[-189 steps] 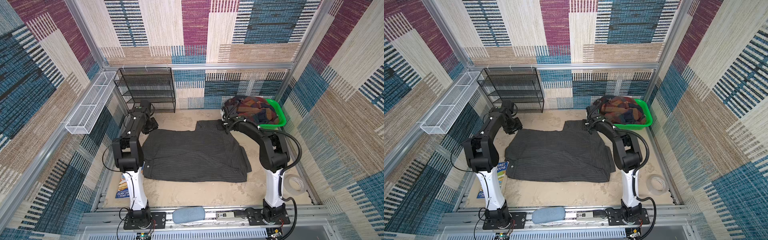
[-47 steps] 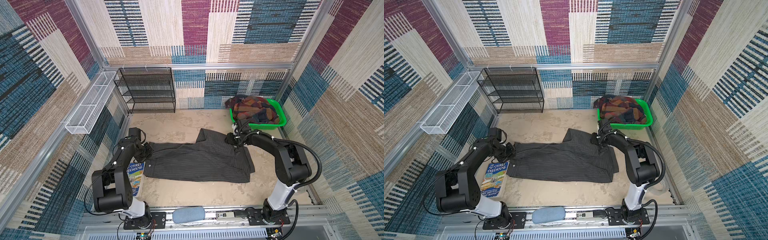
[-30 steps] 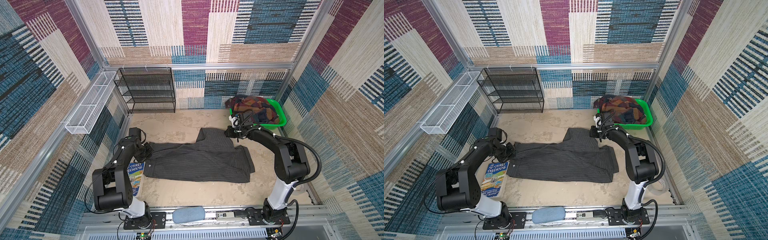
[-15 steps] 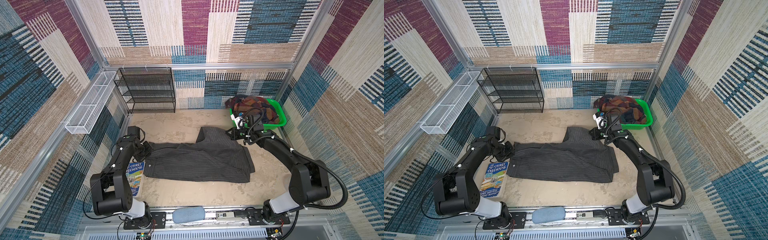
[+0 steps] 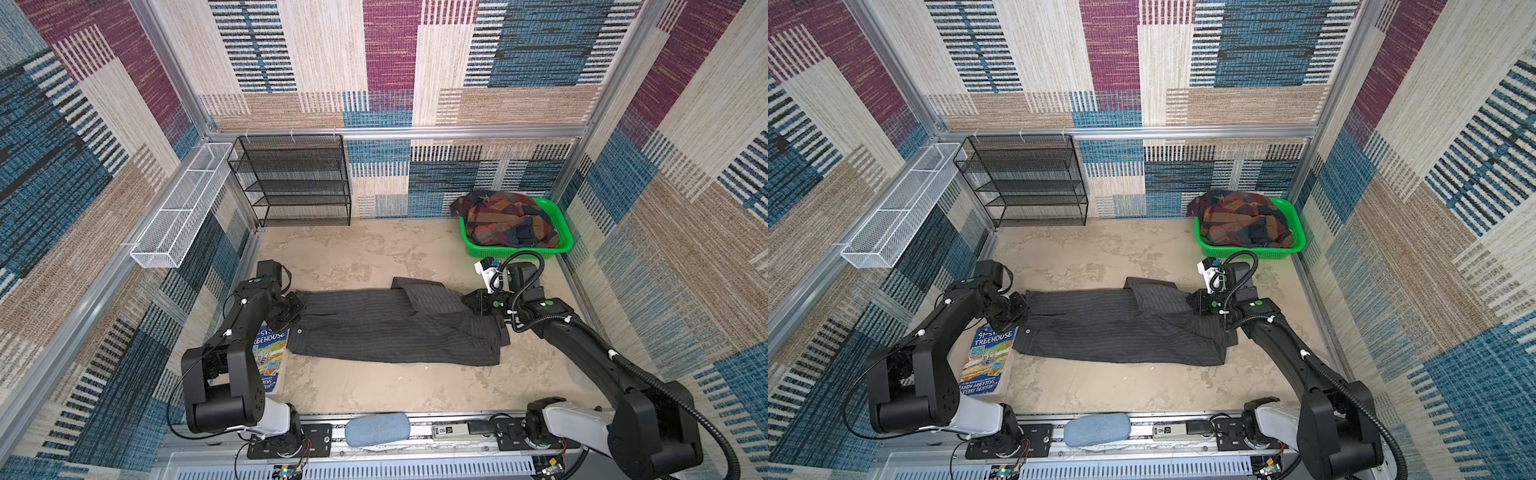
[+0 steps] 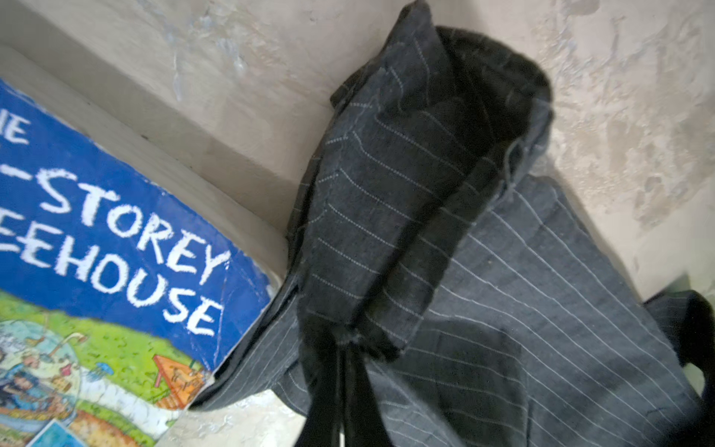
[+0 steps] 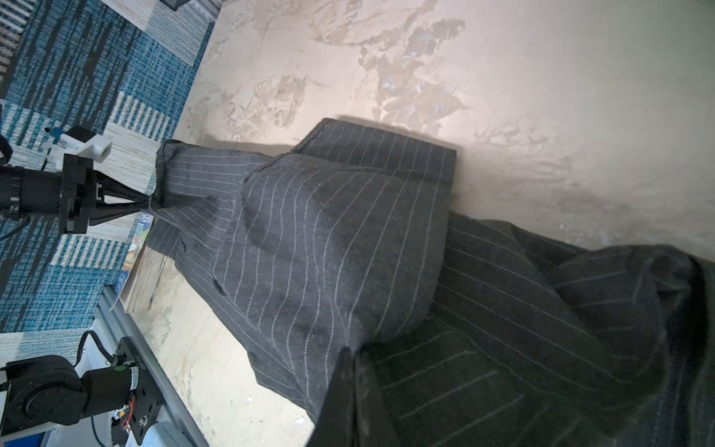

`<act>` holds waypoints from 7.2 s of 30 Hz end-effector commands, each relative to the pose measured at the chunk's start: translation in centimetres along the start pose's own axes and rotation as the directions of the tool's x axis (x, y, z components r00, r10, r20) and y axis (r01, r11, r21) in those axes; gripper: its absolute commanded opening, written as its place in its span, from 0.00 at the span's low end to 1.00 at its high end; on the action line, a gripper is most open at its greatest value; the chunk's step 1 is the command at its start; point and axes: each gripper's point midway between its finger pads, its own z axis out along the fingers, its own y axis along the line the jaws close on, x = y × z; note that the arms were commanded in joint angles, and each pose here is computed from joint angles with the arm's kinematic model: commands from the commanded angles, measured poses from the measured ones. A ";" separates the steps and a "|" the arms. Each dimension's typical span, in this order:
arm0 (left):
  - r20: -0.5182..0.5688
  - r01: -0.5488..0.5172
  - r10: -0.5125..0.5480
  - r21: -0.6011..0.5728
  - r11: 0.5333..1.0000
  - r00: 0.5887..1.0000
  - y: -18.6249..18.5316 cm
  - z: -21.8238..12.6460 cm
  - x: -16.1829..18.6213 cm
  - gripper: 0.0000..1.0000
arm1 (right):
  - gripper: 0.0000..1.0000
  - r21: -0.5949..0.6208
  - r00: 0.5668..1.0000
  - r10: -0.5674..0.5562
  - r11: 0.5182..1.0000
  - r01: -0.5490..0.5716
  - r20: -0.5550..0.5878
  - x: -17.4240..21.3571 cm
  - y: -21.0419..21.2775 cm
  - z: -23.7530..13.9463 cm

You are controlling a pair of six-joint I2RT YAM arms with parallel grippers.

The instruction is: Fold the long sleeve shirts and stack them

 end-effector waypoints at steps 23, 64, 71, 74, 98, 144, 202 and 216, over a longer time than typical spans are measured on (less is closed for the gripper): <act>0.168 -0.065 0.070 -0.036 0.997 0.983 -0.4 -6.5 -2.9 0.32 | 0.38 0.043 0.997 0.072 0.996 -0.074 0.040 -3.0 -0.3 2.9; 0.061 -0.070 0.064 0.096 0.993 0.996 -12.1 -0.8 -6.3 0.20 | 0.31 0.304 0.975 0.218 0.926 -0.223 0.048 -4.4 -7.7 6.4; -0.027 -0.240 0.278 0.428 0.871 0.960 -24.5 -2.1 -1.5 0.36 | 0.33 0.232 0.997 0.081 0.969 -0.082 0.012 -5.6 -1.5 8.9; -0.059 -0.284 0.364 0.516 0.808 0.930 -28.6 -0.9 0.4 0.47 | 0.32 0.187 0.996 0.084 0.979 -0.083 0.000 -4.1 -0.1 10.3; -0.179 -0.325 0.470 0.514 0.794 0.864 -33.6 9.0 5.8 0.57 | 0.27 0.175 0.989 0.110 0.980 -0.092 -0.098 1.9 0.0 13.9; 0.178 -0.367 0.462 0.859 0.359 0.869 -41.4 -0.5 7.6 0.00 | 0.29 0.266 0.988 0.146 0.955 -0.130 -0.043 2.4 -1.8 12.3; 0.082 -0.444 0.570 0.719 0.534 0.818 -40.0 6.7 7.9 0.60 | 0.37 0.338 0.989 0.145 0.929 -0.147 0.032 1.2 -2.1 9.0; 0.045 -0.332 0.553 0.839 0.431 0.832 -43.1 6.6 8.5 0.00 | 0.36 0.354 0.987 0.152 0.921 -0.162 0.058 0.3 -2.7 8.9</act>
